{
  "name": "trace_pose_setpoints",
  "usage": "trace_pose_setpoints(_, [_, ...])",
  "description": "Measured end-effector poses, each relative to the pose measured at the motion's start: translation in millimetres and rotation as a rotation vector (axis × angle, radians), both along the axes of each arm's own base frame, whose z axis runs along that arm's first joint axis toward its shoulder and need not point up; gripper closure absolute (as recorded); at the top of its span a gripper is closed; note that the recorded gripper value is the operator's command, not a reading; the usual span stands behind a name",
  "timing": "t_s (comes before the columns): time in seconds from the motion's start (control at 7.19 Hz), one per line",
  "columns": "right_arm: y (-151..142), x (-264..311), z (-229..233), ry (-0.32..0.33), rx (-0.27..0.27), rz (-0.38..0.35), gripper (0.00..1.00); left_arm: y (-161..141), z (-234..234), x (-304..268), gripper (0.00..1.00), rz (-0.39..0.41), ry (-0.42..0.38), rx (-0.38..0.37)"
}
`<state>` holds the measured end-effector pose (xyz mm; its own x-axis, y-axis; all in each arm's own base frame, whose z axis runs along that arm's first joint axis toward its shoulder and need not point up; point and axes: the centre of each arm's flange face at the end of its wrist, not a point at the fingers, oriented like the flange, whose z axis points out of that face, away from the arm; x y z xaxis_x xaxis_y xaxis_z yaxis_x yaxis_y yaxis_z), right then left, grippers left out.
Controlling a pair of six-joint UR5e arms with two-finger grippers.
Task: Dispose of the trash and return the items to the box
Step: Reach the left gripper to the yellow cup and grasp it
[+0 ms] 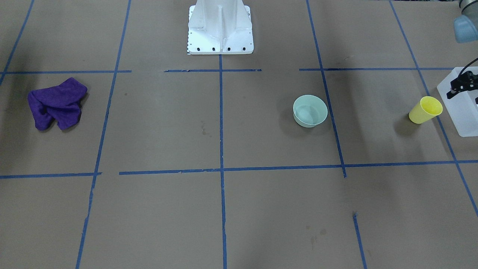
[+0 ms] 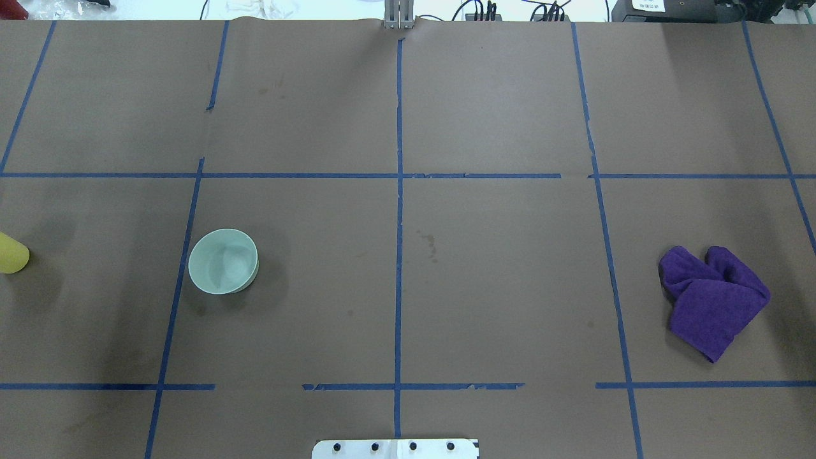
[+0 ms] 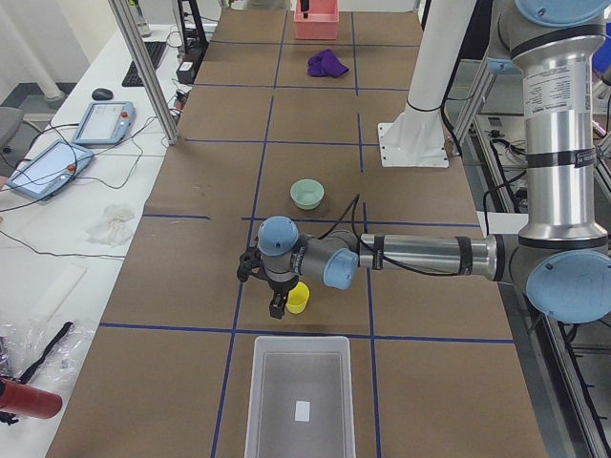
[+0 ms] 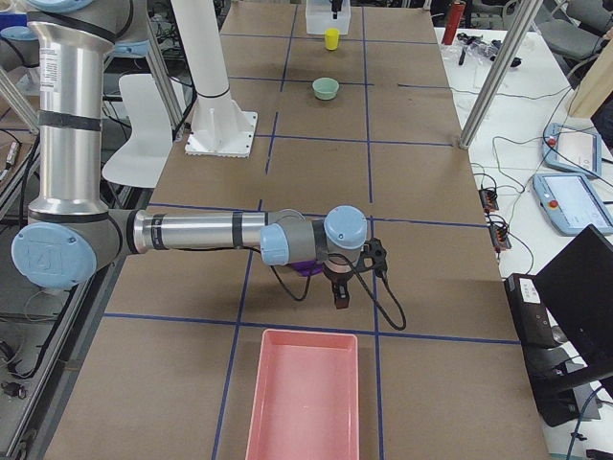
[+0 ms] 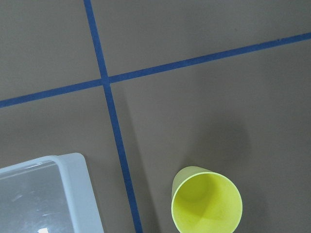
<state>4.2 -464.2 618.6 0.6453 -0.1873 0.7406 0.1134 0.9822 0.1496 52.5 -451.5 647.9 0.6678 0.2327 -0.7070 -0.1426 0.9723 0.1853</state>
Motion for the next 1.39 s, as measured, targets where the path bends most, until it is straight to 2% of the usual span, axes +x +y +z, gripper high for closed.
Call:
trace_pose_setpoints(0.56, [1.6, -4.1, 11.4, -0.022, -0.03, -0.007, 0.0, 6.8, 29.0, 30.8, 0.0, 0.045, -0.008, 0.003])
trace_pose_setpoints(0.7, [2.1, -4.8, 14.9, -0.03, -0.039, -0.008, 0.0, 8.0, 33.0, 38.9, 0.08, 0.063, -0.01, -0.003])
trace_pose_setpoints(0.83, [2.5, -5.4, 16.7, -0.035, -0.045, -0.009, 0.0, 8.8, 37.1, 46.2, 0.36, 0.079, -0.012, -0.009])
trace_pose_setpoints(0.97, [2.7, -5.7, 17.8, -0.039, -0.048, -0.01, 0.0, 9.8, 39.3, 54.9, 0.74, 0.099, -0.013, -0.011])
trace_pose_setpoints(1.11, [2.8, -6.0, 18.0, -0.042, -0.05, -0.011, 0.0, 10.3, 40.8, 62.0, 1.0, 0.113, -0.013, -0.013])
trace_pose_setpoints(1.39, [2.9, -6.1, 18.2, -0.044, -0.051, -0.01, 0.0, 8.4, 38.5, 71.5, 1.0, 0.131, -0.013, -0.009])
